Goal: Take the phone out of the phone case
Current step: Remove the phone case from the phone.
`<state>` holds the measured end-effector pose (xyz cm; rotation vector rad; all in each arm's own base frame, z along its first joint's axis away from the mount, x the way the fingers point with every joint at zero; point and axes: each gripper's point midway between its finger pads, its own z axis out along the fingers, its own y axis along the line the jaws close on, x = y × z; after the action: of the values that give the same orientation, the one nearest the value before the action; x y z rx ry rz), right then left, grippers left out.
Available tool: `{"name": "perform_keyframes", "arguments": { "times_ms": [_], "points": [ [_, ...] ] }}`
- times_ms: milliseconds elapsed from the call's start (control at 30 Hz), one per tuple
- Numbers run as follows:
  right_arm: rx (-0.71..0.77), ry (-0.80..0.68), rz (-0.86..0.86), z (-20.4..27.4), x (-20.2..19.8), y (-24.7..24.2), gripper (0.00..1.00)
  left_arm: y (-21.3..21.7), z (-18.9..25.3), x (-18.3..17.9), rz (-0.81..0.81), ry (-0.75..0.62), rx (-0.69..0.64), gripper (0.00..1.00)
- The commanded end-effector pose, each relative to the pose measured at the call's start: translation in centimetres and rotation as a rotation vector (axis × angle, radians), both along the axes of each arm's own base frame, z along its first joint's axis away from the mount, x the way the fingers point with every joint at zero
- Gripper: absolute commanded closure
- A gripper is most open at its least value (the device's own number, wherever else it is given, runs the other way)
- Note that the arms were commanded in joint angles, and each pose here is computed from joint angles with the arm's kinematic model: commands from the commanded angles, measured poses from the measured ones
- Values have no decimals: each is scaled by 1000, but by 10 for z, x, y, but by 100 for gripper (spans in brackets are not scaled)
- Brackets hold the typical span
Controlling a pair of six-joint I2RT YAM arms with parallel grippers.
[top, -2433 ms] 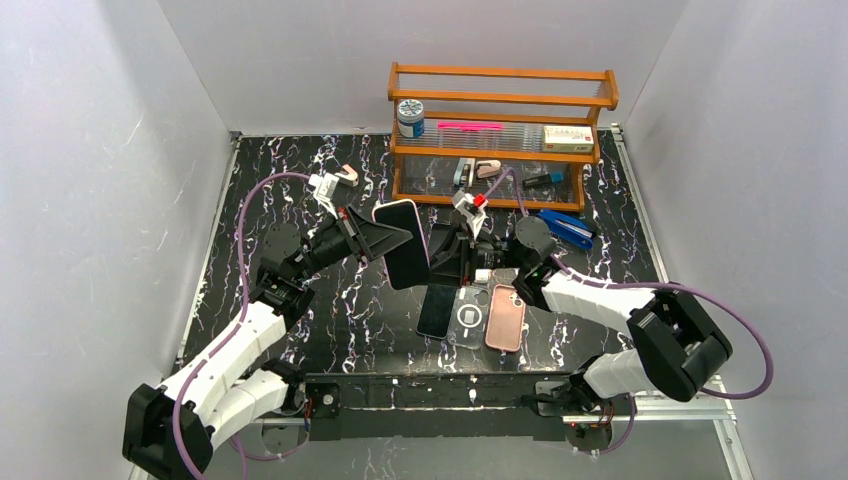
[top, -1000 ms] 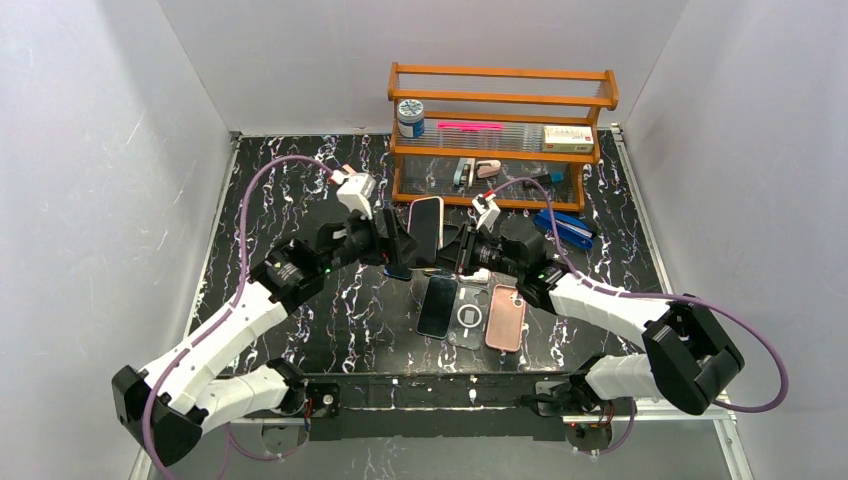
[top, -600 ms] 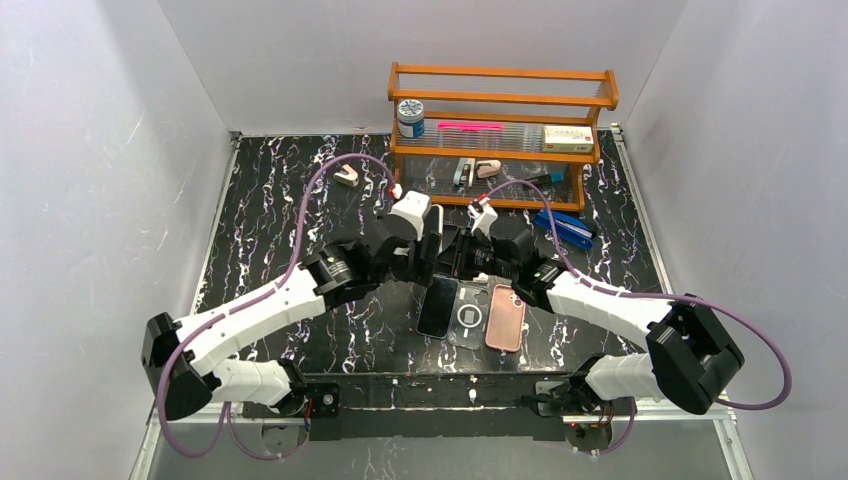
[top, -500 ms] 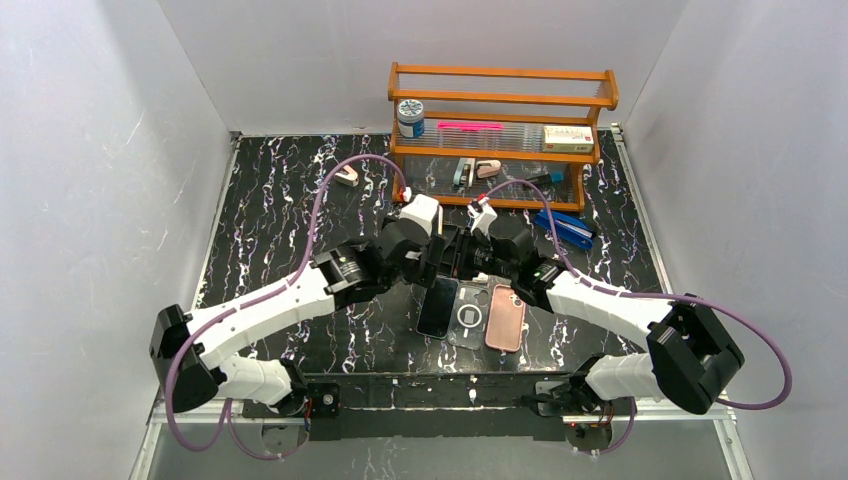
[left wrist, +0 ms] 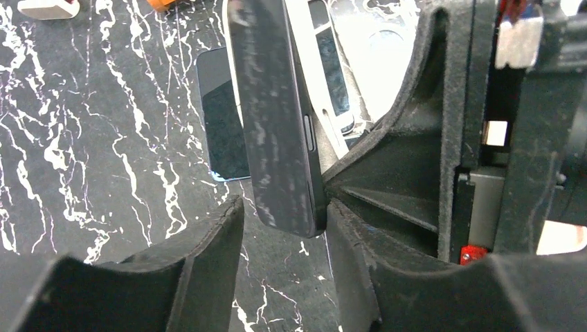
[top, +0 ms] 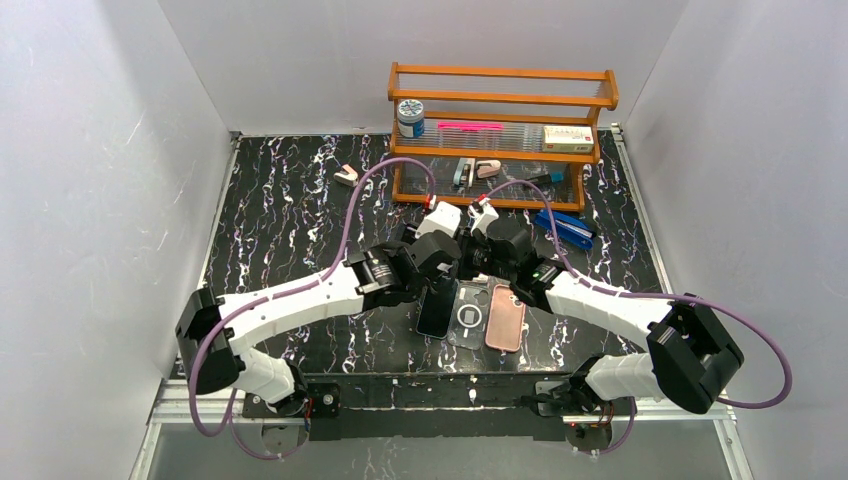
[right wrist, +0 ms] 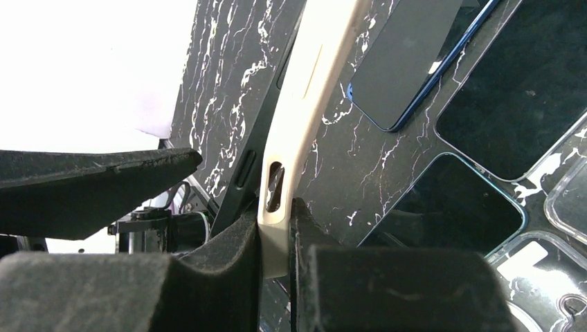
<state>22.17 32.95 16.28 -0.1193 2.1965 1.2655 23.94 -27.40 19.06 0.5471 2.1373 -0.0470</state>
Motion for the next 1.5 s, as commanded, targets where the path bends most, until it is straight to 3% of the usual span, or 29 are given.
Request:
{"name": "perform_keyframes", "arguments": {
  "times_ms": [0,100,367,733,1067,1300,1467],
  "points": [
    [162,-151,29,70,3,15,99,40,3,15,154,-91,184,59],
    [180,-152,36,73,0,17,99,38,-1,16,160,-91,199,65],
    [223,-150,44,82,-8,22,99,27,-15,25,174,-106,227,68],
    [240,-140,-61,83,4,15,99,11,-44,18,113,-50,206,100],
    [106,-157,-293,59,51,-5,99,-5,-24,-23,27,-39,116,100],
    [18,-163,-388,45,97,-25,99,15,-9,-43,40,-11,118,100],
    [-73,-168,-388,31,110,-62,99,42,-11,-53,65,22,160,100]
  ]
}}
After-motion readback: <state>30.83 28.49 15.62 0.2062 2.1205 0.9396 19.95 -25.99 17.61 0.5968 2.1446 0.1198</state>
